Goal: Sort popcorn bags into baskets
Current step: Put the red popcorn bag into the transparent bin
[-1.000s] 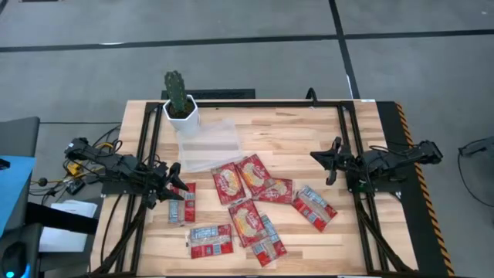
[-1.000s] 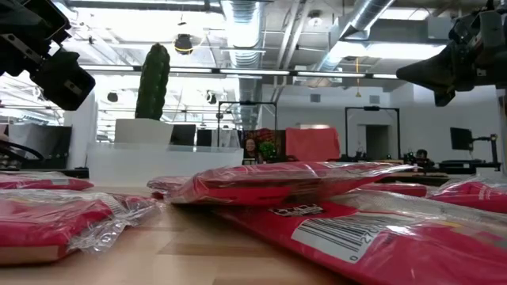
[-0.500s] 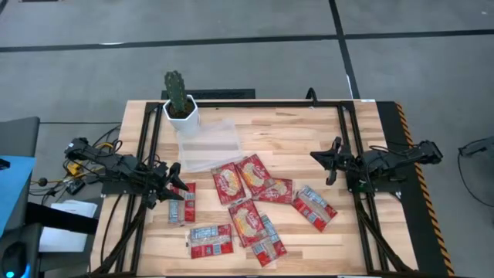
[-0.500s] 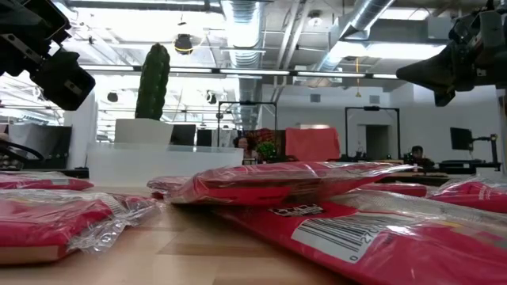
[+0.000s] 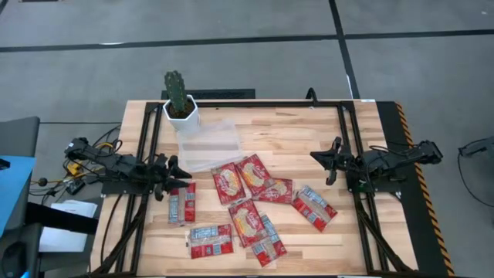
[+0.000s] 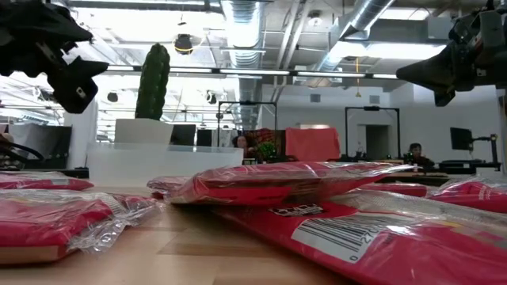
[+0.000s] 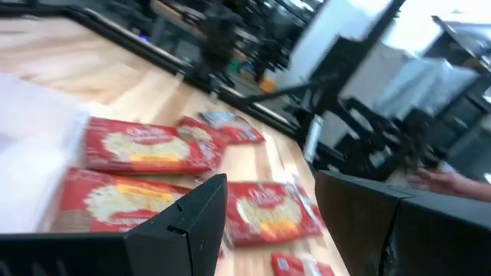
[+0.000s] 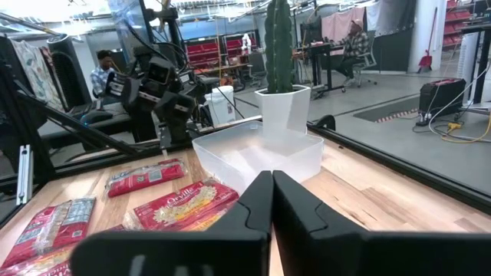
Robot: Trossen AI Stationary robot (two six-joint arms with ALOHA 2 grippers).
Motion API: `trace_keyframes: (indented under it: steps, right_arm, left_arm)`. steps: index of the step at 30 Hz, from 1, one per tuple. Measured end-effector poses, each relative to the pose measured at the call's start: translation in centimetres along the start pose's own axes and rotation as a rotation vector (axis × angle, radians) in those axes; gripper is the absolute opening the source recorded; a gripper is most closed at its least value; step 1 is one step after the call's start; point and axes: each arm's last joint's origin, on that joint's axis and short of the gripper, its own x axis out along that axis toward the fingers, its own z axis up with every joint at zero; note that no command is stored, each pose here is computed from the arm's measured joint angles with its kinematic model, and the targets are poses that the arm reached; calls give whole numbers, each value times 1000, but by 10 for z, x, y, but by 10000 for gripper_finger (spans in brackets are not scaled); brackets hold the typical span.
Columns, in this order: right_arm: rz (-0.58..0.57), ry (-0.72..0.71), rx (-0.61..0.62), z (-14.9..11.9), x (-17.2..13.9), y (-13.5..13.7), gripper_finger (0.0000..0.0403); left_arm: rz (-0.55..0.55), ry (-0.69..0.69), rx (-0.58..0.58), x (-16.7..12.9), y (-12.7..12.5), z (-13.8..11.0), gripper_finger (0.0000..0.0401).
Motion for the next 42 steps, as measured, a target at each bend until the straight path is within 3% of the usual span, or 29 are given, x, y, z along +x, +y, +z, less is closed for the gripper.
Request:
trace_keyframes:
  steps: [6,11,14,16,19,21,23,26,28,31,37,40,42]
  right_arm:
    - [0,0,0,0,0,0,35]
    - [0,0,0,0,0,0,30]
    - [0,0,1,0,0,0,28]
    - [3,-10,46,1,0,0,28]
    - [7,-30,169,3,0,0,30]
    - [9,-34,220,3,0,0,31]
    - [11,-39,258,4,0,0,33]
    - [10,-41,295,4,0,0,32]
    - [9,-46,299,5,0,0,31]
    - [13,-46,324,5,0,0,28]
    - [13,-44,336,5,0,0,31]
    - [14,-36,332,4,0,0,34]
    - [12,-28,327,3,0,0,34]
  left_arm:
    - [86,-65,-55,0,2,2,187]
    - [138,-118,-209,0,4,4,187]
    - [175,-149,-234,-1,5,4,187]
    - [225,-193,-243,-1,6,6,187]
    - [284,-313,-388,-3,8,10,187]
    - [247,-360,-478,-3,5,14,187]
    - [133,-372,-557,-3,0,21,187]
    - [-34,-324,-613,-2,-14,35,187]
    - [-88,-301,-650,1,-26,51,187]
    - [-73,-183,-646,12,-44,71,187]
    - [106,212,-709,48,-76,89,187]
    - [268,516,-837,63,-85,77,187]
    - [448,707,-890,66,-89,65,187]
